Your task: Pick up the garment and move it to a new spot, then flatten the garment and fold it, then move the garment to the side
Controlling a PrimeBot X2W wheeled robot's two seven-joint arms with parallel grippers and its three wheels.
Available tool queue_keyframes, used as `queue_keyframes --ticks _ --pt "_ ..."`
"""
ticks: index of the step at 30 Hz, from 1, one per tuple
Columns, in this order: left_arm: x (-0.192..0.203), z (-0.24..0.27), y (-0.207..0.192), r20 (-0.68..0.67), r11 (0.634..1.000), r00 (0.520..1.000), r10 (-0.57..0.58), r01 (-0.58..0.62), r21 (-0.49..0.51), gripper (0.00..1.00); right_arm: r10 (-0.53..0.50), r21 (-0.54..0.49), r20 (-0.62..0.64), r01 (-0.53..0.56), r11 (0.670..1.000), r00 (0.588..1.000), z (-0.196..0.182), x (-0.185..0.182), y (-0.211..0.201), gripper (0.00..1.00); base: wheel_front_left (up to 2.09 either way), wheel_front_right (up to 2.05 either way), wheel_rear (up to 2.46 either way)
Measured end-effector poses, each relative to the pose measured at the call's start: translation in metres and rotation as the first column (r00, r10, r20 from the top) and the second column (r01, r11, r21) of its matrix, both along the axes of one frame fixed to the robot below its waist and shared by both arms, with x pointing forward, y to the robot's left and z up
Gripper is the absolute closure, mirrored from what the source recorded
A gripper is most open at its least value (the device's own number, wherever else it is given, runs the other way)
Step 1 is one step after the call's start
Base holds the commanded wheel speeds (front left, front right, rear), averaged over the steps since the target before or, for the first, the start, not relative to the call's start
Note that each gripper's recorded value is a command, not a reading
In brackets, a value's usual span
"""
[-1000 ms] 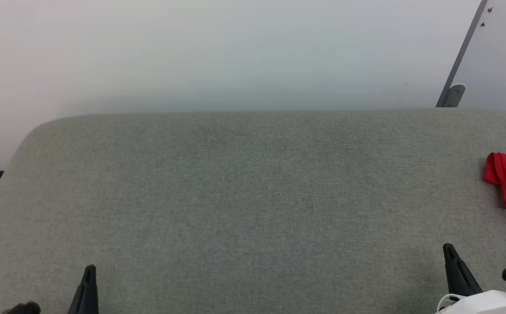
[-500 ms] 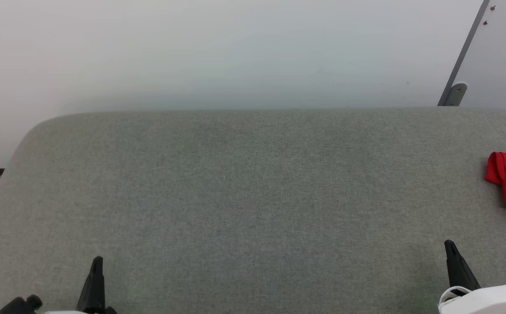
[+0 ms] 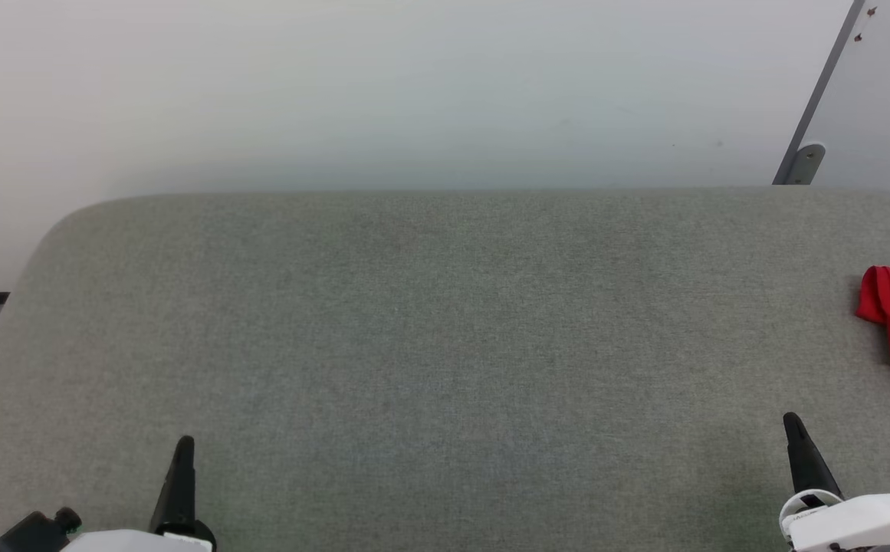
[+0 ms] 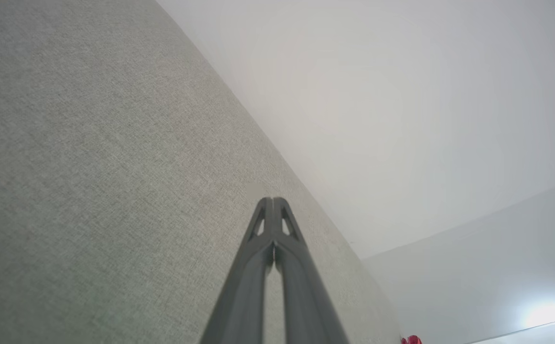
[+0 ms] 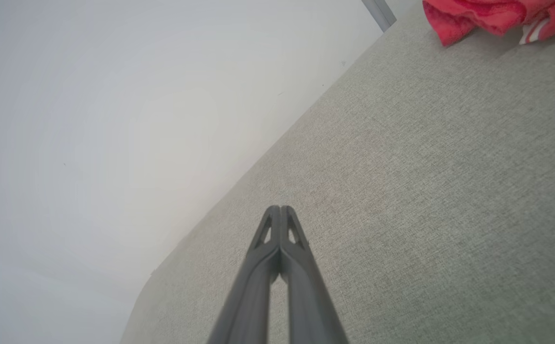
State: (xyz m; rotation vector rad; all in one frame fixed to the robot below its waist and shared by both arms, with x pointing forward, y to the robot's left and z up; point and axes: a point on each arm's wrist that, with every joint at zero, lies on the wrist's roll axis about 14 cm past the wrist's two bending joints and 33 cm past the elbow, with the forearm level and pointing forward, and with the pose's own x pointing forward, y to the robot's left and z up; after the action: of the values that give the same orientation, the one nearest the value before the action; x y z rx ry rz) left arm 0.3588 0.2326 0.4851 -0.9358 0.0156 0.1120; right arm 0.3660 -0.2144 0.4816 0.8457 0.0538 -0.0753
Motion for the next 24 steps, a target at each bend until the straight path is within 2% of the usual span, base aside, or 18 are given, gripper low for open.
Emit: queue_keyframes --ticks 12,24 --pt "0.005 0.001 -0.006 0.007 0.992 1.0 -0.005 0.006 -0.128 1.0 -0.007 0.146 0.008 0.006 0.989 1.0 0.003 0.004 0.003 1.0 0.0 0.0 0.0" --pt "0.011 0.004 -0.012 0.02 0.97 1.0 -0.013 0.018 -0.242 1.0 -0.013 0.274 0.019 0.007 0.962 1.0 0.007 0.008 0.004 1.0 0.0 0.0 0.0"
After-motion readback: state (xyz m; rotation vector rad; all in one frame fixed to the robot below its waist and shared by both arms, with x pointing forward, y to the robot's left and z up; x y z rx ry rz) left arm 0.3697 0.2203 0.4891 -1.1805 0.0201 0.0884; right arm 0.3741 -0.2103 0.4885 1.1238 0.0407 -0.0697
